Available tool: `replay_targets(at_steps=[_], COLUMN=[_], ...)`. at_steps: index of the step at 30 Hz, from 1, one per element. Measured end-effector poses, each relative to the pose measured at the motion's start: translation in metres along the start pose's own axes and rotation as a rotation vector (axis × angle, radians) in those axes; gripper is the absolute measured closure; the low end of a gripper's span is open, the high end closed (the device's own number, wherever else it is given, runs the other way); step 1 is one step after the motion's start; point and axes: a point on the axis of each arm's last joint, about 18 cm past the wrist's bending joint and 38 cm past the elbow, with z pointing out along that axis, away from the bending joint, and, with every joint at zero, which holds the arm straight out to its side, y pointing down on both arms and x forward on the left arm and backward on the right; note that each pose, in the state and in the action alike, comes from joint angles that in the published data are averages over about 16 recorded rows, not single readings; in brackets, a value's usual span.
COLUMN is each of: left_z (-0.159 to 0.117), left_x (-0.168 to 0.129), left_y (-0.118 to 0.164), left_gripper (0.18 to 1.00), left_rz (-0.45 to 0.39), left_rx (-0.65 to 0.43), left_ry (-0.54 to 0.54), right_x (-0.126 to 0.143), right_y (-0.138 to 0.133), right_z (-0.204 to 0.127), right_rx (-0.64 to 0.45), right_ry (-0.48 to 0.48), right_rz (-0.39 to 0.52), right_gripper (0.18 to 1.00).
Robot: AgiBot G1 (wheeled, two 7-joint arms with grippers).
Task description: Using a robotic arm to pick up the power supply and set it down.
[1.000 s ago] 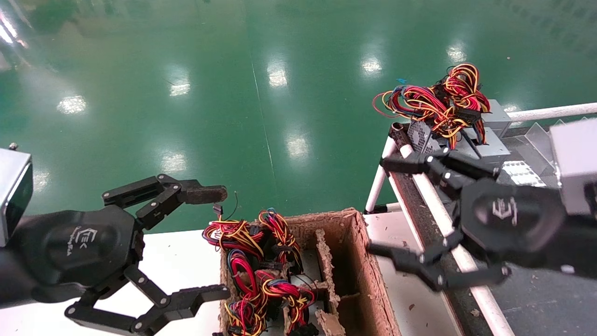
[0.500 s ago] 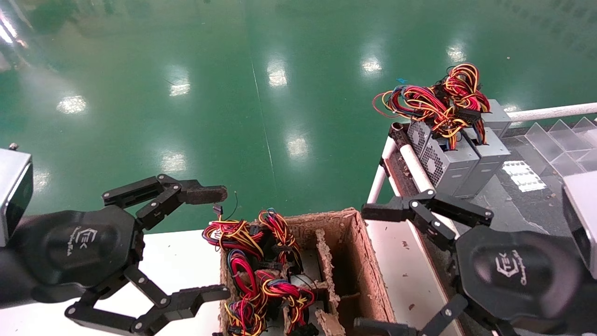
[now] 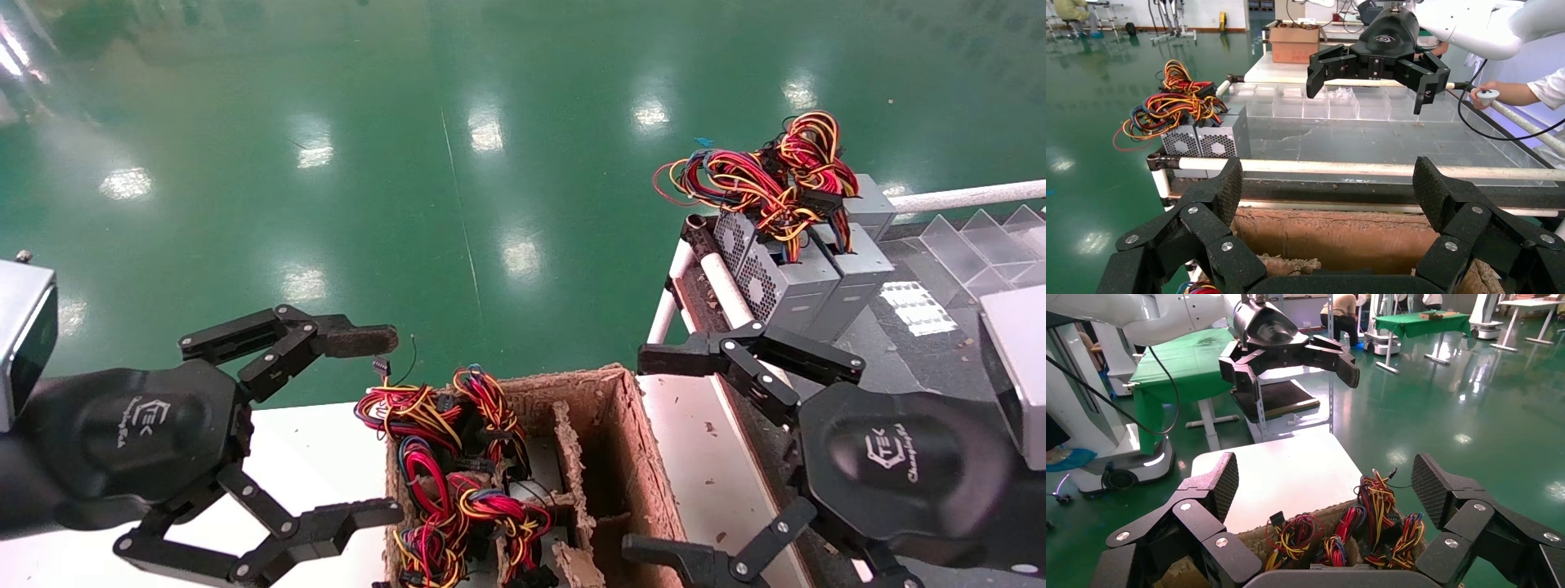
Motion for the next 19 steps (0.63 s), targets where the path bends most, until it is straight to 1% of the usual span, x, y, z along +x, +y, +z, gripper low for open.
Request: replay_targets(at_steps=[19], left_z=[0.0000], left_x=[0.0000], left_y=[0.0000], left_gripper=[0.184], left_rz=[0.000], left_rx=[0.000], left_ry=[0.000], right_x=[0.0019], right_y=[0.0003], right_z=[-0.0004], right_rx=[-0.003], right_ry=[0.006], right_rz=[-0.002], right_gripper=[0.178])
